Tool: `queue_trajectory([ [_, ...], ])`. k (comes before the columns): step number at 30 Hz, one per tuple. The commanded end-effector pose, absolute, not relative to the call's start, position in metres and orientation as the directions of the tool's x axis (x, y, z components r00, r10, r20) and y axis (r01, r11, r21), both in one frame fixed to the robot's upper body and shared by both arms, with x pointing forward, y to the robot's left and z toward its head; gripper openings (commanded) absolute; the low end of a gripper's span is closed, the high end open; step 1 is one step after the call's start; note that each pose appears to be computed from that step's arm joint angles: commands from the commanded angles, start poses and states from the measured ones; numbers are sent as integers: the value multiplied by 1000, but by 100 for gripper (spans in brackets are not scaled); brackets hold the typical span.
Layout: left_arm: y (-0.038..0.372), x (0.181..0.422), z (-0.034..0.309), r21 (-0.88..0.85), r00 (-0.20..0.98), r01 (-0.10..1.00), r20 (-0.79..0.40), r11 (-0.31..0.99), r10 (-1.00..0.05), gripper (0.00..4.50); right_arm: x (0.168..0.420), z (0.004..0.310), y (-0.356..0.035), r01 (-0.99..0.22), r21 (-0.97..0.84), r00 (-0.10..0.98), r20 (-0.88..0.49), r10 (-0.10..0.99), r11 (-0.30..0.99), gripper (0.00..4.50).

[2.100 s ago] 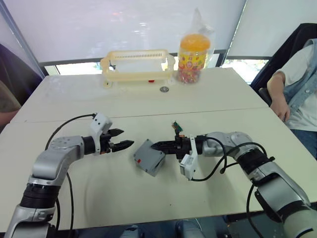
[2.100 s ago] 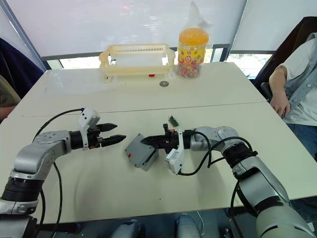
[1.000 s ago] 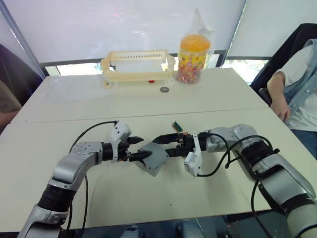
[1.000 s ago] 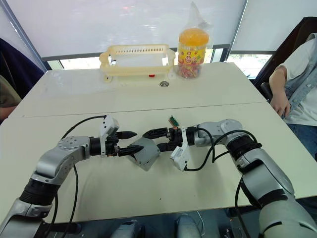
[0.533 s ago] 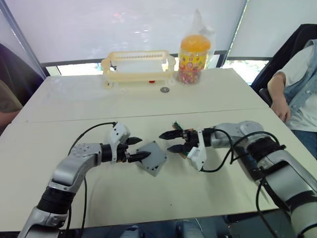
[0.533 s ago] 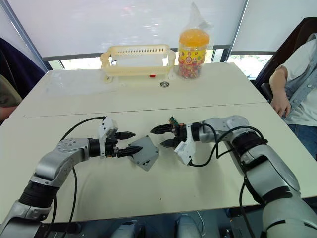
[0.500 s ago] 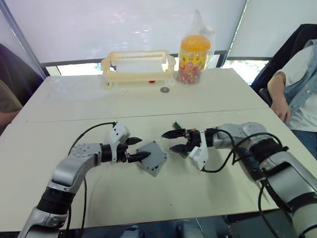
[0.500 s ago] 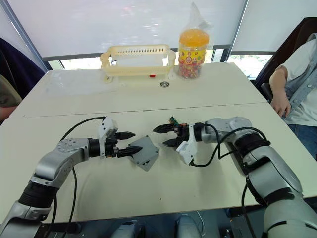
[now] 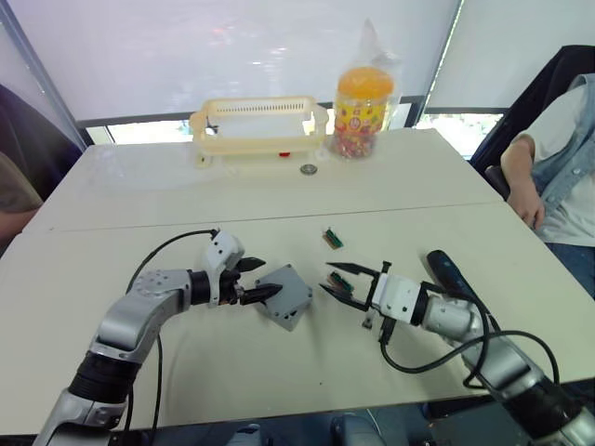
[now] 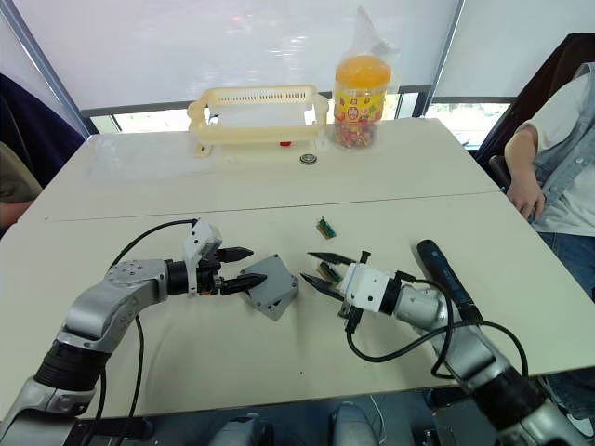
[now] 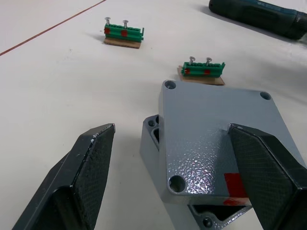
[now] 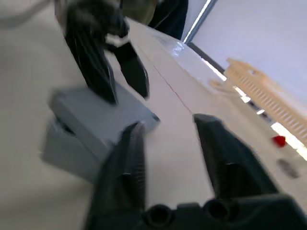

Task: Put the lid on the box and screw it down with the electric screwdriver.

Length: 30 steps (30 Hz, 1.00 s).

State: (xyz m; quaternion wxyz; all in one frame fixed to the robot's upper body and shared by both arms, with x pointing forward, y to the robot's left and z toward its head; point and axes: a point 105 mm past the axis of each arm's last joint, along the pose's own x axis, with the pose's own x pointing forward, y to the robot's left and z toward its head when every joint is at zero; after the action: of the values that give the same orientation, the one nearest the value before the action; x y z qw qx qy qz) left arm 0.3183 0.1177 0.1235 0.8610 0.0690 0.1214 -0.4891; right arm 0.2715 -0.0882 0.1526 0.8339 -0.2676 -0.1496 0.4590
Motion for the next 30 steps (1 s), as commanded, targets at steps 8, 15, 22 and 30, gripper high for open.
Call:
queue_trajectory([
  [8,124,320,132,-62,516,835,-256,547,-817,387,238,129,-72,-852,-298,485,-146,862,429,7],
  [15,114,317,126,-51,487,853,-278,519,-828,387,248,123,-65,-840,-331,496,-149,856,429,7],
  [22,111,316,124,-48,483,856,-283,515,-829,387,252,121,-66,-832,-358,502,-162,849,424,7],
  [30,108,318,130,-51,487,855,-262,516,-833,387,253,116,-64,-828,-369,509,-180,842,422,7],
])
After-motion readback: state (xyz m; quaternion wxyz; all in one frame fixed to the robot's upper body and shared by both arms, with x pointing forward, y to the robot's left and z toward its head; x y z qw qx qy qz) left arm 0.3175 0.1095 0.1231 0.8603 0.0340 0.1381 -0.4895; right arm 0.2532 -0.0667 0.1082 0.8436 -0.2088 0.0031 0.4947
